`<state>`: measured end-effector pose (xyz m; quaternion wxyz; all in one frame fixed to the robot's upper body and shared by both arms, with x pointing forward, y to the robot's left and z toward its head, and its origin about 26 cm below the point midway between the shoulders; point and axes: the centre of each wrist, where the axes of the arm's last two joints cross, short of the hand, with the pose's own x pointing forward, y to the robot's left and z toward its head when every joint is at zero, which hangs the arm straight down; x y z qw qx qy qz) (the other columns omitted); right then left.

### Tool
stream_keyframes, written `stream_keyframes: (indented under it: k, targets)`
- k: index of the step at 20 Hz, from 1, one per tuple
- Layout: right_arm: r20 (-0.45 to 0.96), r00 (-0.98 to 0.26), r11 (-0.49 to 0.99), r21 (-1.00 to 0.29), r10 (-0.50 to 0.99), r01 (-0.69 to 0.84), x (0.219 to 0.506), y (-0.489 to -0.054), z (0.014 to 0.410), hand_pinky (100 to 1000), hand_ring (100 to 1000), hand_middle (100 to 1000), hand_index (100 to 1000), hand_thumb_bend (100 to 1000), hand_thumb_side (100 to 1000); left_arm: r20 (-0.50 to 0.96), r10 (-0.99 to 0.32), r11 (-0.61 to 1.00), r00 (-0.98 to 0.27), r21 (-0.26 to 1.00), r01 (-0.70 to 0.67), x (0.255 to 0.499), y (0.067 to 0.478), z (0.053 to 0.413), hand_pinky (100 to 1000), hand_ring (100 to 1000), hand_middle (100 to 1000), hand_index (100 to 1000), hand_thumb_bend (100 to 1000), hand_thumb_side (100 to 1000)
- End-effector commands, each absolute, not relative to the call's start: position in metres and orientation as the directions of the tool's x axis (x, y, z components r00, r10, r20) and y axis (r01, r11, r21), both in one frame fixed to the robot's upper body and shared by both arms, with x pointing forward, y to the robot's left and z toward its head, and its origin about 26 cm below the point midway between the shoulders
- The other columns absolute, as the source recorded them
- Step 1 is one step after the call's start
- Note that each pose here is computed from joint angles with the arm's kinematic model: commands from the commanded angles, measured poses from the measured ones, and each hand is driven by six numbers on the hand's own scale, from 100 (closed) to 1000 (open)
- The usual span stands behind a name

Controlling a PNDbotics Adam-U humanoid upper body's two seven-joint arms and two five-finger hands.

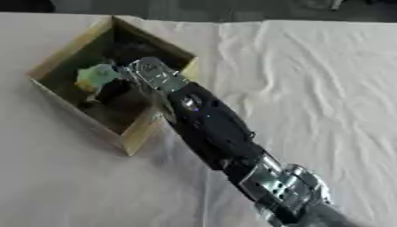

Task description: Pick up objects on the table and place them in the box.

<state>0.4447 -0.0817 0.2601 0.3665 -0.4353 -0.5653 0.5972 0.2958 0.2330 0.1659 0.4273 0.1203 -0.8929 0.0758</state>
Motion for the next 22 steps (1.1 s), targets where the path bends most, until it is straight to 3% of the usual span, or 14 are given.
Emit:
stream_keyframes:
  k: [1, 8, 12, 15, 18, 22]
  targets:
    - [-0.097, -0.365, -0.047, -0.989, 0.926, 0.143, 0.436, -0.090, 0.294, 924, 952, 890, 1000, 844, 820, 0.770, -0.154, 0.958, -0.619, -0.035, -0.283, 0.294, 0.235, 0.171, 299, 574, 676, 779, 100, 711]
    - [-0.028, -0.394, 0.079, -0.964, 0.919, 0.252, 0.414, -0.122, 0.330, 923, 945, 879, 1000, 759, 822, 0.770, -0.161, 0.955, -0.618, -0.036, -0.294, 0.293, 0.236, 0.171, 299, 574, 676, 778, 100, 710]
    - [0.018, -0.389, 0.159, -0.930, 0.921, 0.332, 0.400, -0.147, 0.349, 901, 913, 830, 968, 521, 886, 0.770, -0.164, 0.954, -0.616, -0.036, -0.299, 0.293, 0.237, 0.170, 299, 574, 676, 778, 100, 710]
    - [0.077, -0.369, 0.231, -0.888, 0.926, 0.397, 0.388, -0.168, 0.362, 884, 889, 802, 950, 348, 855, 0.771, -0.166, 0.952, -0.615, -0.037, -0.303, 0.293, 0.237, 0.170, 299, 574, 676, 778, 100, 709]
    - [0.131, -0.351, 0.289, -0.846, 0.927, 0.447, 0.376, -0.188, 0.366, 872, 875, 783, 938, 221, 823, 0.770, -0.167, 0.951, -0.615, -0.038, -0.306, 0.293, 0.238, 0.170, 299, 574, 676, 778, 100, 709]
    - [0.174, -0.348, 0.338, -0.800, 0.921, 0.495, 0.360, -0.211, 0.361, 865, 864, 767, 930, 118, 799, 0.769, -0.169, 0.950, -0.616, -0.039, -0.310, 0.293, 0.238, 0.170, 299, 574, 676, 778, 100, 708]
